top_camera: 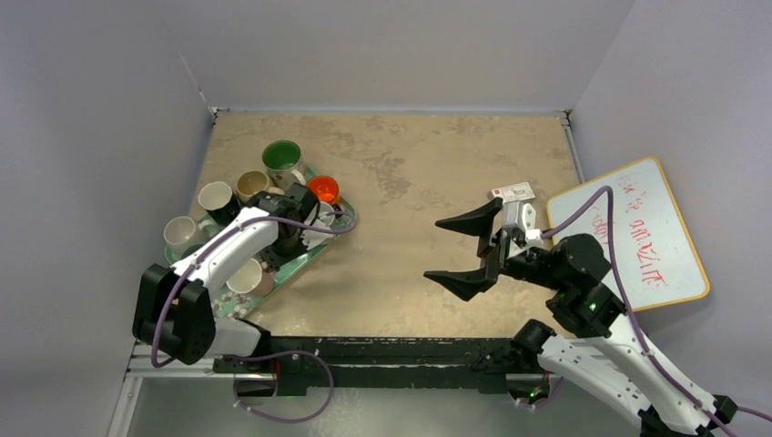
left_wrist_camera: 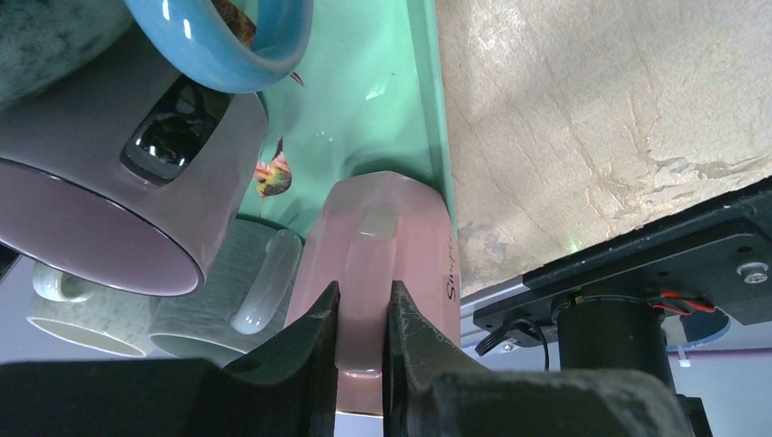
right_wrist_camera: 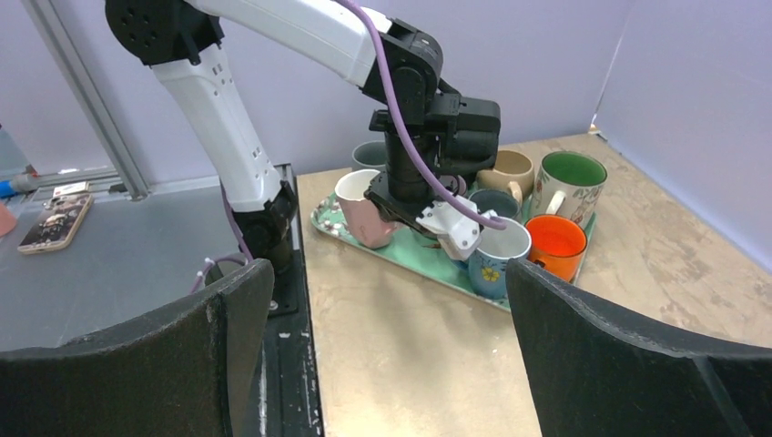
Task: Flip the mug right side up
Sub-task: Place the cup on the tray, then reset both arms
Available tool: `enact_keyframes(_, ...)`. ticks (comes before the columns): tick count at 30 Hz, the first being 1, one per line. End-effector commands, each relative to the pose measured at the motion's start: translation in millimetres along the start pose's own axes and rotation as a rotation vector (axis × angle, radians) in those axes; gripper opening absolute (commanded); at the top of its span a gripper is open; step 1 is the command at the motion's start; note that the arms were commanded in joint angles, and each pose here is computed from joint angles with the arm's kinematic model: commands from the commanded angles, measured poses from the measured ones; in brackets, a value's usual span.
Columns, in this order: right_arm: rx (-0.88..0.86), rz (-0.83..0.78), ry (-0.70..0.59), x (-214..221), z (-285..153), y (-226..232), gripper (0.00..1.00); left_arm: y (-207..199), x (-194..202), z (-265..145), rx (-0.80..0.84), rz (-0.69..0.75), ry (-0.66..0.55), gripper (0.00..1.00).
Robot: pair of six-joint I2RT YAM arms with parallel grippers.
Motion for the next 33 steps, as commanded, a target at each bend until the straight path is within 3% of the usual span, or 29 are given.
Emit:
enact_keyframes(1, -0.003, -0.029, -0.067, -19, -5, 7, 0.99, 13, 5, -4, -0.053, 0.013, 0.042, 0.0)
enact_keyframes(5, -0.011, -0.031, -0.057, -18, -4, 7, 0.99, 15, 2, -3, -0.045, 0.017, 0.062, 0.12)
enact_keyframes(8, -0.017, -0.035, -0.053, -17, -3, 7, 0.99, 13, -2, -3, -0.02, 0.015, 0.056, 0.33)
enact_keyframes(12, -0.02, -0.033, -0.042, -13, -2, 6, 0.99, 15, -8, -11, -0.02, 0.0, 0.014, 0.37)
enact_keyframes(16, -0.013, -0.023, -0.035, -7, -1, 3, 0.99, 16, -21, -23, -0.025, -0.01, -0.086, 0.48)
enact_keyframes(18, -0.004, -0.015, -0.028, -5, 0, 1, 0.99, 16, -30, -33, -0.029, -0.014, -0.163, 0.63)
enact_keyframes(19, 0.002, -0.008, -0.024, -3, 1, -1, 0.99, 18, -35, -40, -0.039, -0.015, -0.207, 0.78)
enact_keyframes(21, 0.017, 0.009, -0.013, 1, 2, -4, 0.99, 20, -48, -57, -0.052, -0.015, -0.315, 0.89)
enact_keyframes(28, 0.132, 0.136, 0.047, 28, 2, -25, 0.99, 38, -92, -160, -0.252, -0.103, -0.897, 0.94)
enact_keyframes(33, 0.361, 0.259, 0.165, 49, -8, -54, 0.99, 10, -106, -234, -0.188, -0.134, -1.306, 0.95)
Point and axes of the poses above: each gripper's point midway between its finger pads, its own z axis out along the fingers, its own y axis along the line the jaws close on, x = y × z, the point moved 1 cm from there along -z, back along the fingers, and after that the axes turned 8 degrees about z, right-handed, at the moved point
